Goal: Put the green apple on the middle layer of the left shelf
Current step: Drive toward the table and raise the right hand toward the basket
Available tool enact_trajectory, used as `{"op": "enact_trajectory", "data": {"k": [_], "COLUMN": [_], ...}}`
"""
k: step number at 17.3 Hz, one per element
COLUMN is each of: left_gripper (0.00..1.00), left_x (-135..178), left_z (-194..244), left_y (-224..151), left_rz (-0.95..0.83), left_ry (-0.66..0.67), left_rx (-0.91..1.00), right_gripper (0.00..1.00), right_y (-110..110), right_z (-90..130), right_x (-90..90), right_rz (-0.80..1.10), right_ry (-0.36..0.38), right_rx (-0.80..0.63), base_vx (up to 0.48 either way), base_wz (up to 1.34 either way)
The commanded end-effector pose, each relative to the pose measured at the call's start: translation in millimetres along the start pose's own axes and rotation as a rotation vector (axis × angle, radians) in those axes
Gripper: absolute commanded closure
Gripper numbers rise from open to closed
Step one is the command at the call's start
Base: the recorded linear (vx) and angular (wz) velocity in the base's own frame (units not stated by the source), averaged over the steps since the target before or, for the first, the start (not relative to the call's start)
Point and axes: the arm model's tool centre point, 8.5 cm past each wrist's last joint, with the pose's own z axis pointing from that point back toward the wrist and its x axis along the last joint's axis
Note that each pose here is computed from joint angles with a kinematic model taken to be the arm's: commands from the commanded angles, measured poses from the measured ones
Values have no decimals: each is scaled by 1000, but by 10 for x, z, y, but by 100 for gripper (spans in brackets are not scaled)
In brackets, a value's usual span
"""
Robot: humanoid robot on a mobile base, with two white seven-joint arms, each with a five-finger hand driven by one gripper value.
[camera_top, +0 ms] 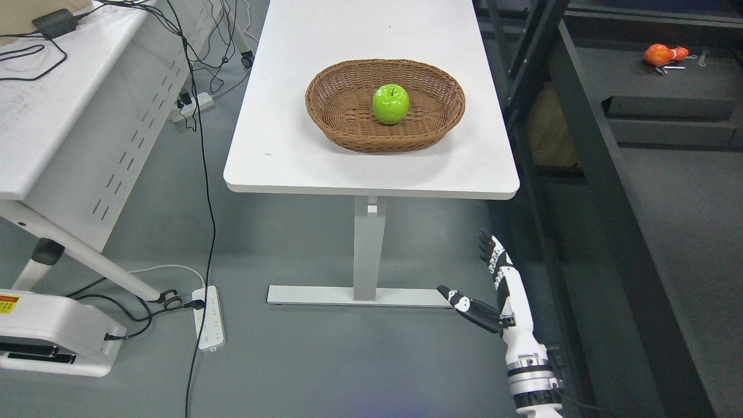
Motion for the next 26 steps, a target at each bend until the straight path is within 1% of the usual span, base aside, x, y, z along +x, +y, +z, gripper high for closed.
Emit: {"op": "enact_trajectory", "data": {"k": [1,2,3,5,6,7,8,10,11,14,15,16,20,22,24,26], "left_gripper": [0,0,0,0,0,0,0,0,0,0,0,0,0,0,0,0], "left_x": [-54,-54,-54,-54,-54,-54,-54,-54,-54,-53,-53,-53,-54,-54,-54,-54], "left_z": [24,24,24,24,24,24,24,24,24,24,24,24,24,24,24,24], "left_y": [113,113,112,112,112,112,112,112,113,112,113,113,113,112,113,112], "left_rz": [1,1,1,1,1,1,1,1,1,0,0,0,1,1,1,1], "left_ry": [8,8,8,8,8,8,8,8,8,7,7,7,8,8,8,8], "left_rx": [18,18,17,17,17,17,17,17,18,17,18,18,18,17,18,17], "right_gripper": [2,2,2,0,0,0,0,0,0,0,0,0,0,0,0,0], "right_y": [-308,-380,-419,-436,-407,-364,-335,-420,-463,-481,-467,-448,-451,-459,-563,-591], "right_z": [-88,-144,-153,-162,-142,-120,-118,-200,-269,-322,-358,-422,-694,-748,-791,-818], "right_x": [54,104,123,144,163,221,272,271,305,351,381,432,625,663,709,737], "right_rz": [582,724,758,757,746,707,661,677,687,693,693,696,719,720,746,737], "right_ry": [-44,-56,-56,-67,-97,-159,-198,-147,-141,-157,-172,-192,-229,-238,-251,-260], "right_rx": [-68,-124,-147,-147,-132,-112,-112,-151,-167,-160,-142,-115,-44,-42,-48,-50], "base_vx": [52,52,68,85,102,119,110,106,101,65,70,89,96,104,112,138], "base_wz": [0,0,24,19,15,-9,-19,13,45,242,395,398,329,248,205,164]}}
